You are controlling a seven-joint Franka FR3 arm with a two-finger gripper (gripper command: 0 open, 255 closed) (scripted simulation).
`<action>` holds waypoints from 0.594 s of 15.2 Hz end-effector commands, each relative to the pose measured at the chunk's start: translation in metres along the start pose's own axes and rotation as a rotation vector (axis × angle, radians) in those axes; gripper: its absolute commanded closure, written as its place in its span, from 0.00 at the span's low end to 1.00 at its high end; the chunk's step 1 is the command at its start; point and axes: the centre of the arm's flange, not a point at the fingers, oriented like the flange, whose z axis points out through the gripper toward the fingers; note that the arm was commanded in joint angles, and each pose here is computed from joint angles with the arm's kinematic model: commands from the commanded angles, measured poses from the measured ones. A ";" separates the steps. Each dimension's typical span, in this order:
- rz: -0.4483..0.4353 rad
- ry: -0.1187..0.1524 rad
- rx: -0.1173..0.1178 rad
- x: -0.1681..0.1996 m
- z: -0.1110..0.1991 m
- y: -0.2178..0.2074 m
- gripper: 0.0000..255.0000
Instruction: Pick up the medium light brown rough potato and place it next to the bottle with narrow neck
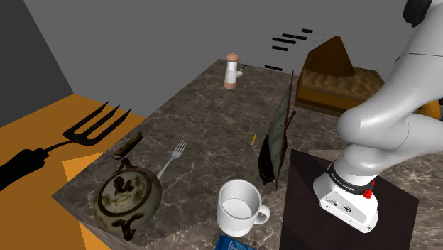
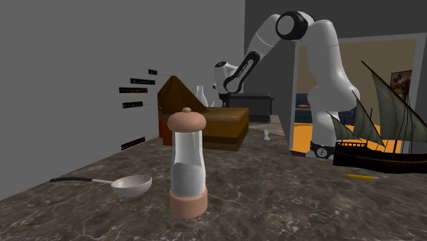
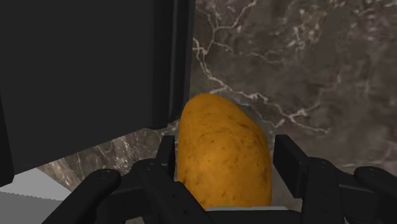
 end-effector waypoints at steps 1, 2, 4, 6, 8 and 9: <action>-0.001 -0.013 0.003 -0.002 0.014 -0.007 1.00; -0.001 -0.013 0.003 -0.001 0.019 -0.010 1.00; -0.001 -0.013 0.003 -0.001 0.028 -0.016 1.00; -0.001 -0.013 0.003 -0.001 0.034 -0.020 1.00; -0.001 -0.013 0.003 -0.001 0.034 -0.020 1.00; -0.001 -0.013 0.003 -0.001 0.034 -0.020 1.00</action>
